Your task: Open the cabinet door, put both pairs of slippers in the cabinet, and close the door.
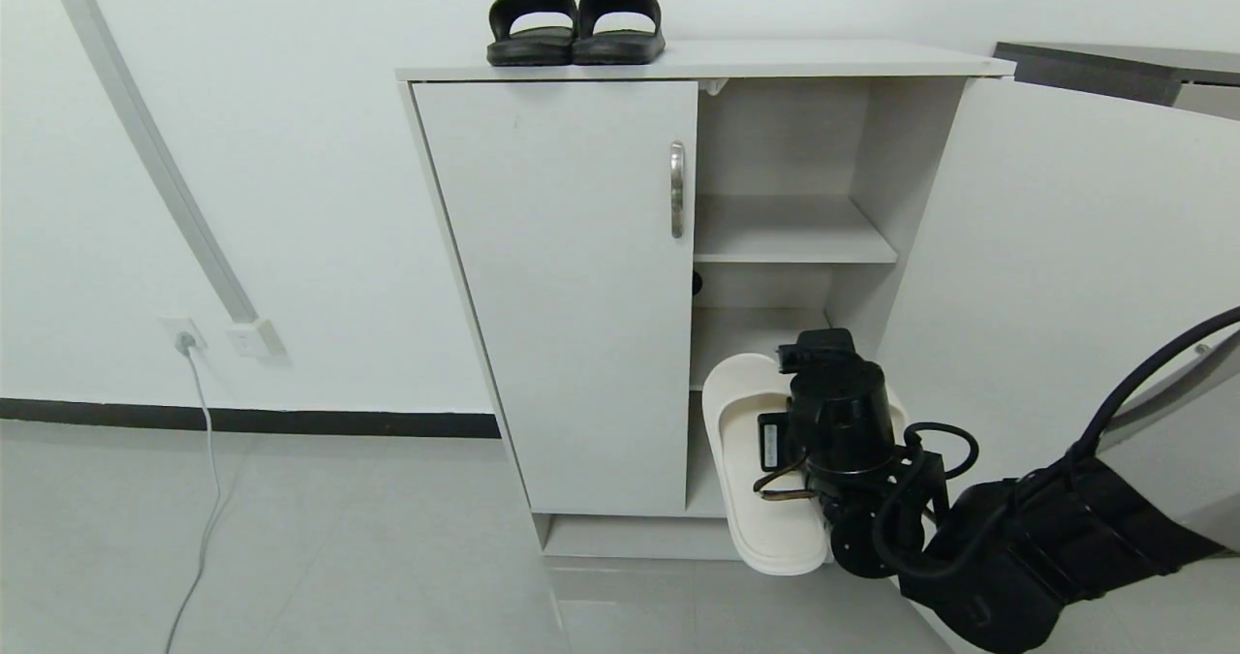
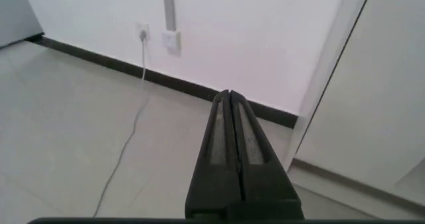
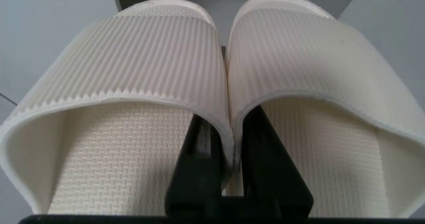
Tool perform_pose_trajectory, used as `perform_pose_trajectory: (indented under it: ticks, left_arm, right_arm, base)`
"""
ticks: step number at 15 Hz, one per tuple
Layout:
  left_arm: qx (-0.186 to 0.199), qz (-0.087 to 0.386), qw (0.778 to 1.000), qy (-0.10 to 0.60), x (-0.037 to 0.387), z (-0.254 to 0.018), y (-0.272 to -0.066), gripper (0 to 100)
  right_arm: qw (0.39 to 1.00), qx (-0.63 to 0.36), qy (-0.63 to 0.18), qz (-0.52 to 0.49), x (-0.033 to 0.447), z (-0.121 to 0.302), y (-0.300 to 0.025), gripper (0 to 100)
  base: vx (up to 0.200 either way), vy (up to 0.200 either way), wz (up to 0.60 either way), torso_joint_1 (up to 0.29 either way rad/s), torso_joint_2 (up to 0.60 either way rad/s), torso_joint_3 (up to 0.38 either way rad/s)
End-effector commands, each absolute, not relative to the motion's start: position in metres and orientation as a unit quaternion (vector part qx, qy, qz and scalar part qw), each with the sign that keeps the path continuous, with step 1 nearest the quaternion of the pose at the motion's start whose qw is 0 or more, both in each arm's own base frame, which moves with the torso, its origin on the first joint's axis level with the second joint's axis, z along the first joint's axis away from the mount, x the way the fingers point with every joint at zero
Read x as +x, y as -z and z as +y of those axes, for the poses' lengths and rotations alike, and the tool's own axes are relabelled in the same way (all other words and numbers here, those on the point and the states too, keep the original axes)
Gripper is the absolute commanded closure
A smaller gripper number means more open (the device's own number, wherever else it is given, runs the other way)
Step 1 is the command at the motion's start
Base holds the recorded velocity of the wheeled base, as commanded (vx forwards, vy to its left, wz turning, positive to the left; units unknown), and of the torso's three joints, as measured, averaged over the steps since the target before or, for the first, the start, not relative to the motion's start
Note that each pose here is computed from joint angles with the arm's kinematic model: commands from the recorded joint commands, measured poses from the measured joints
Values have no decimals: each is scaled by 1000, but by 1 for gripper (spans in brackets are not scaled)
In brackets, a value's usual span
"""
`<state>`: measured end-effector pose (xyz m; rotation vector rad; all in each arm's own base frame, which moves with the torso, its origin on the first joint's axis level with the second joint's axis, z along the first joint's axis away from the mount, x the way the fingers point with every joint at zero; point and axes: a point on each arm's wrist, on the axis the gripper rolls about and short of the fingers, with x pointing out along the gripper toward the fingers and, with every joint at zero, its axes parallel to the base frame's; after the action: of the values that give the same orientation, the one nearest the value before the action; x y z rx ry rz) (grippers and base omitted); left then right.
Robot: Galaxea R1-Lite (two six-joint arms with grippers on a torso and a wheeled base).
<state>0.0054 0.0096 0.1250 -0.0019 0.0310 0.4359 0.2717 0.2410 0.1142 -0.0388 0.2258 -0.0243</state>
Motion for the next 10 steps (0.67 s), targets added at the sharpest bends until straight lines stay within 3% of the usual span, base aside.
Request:
perform_pose_trajectory:
  ticks: [1,3,5,8,10]
  left_arm:
    - [11,5,977,-212,-17,5,-86,100]
    - [21,14,990,-137,-16,2,-84,100]
    - [26,54,998,-34,-16,-3,-76,100]
    - [27,32,998,48,-18,0,-77,100]
    - [26,13,999,29,-21,-1,-76,100]
  right_arm:
    - [993,-21,12,115,272,241,-113,100]
    - [993,-21,12,114,271,241,-113,100]
    - [994,-18,11,109,271,241,-113,100]
    - [994,-19,9,109,270,242,-113,100]
    - [994,-19,7,109,269,243,-113,100]
  base:
    - [0,0,0,0,0,0]
    - [0,0,0,0,0,0]
    - [0,0,0,0,0,0]
    - [0,0,0,0,0,0]
    - [0,0,0,0,0,0]
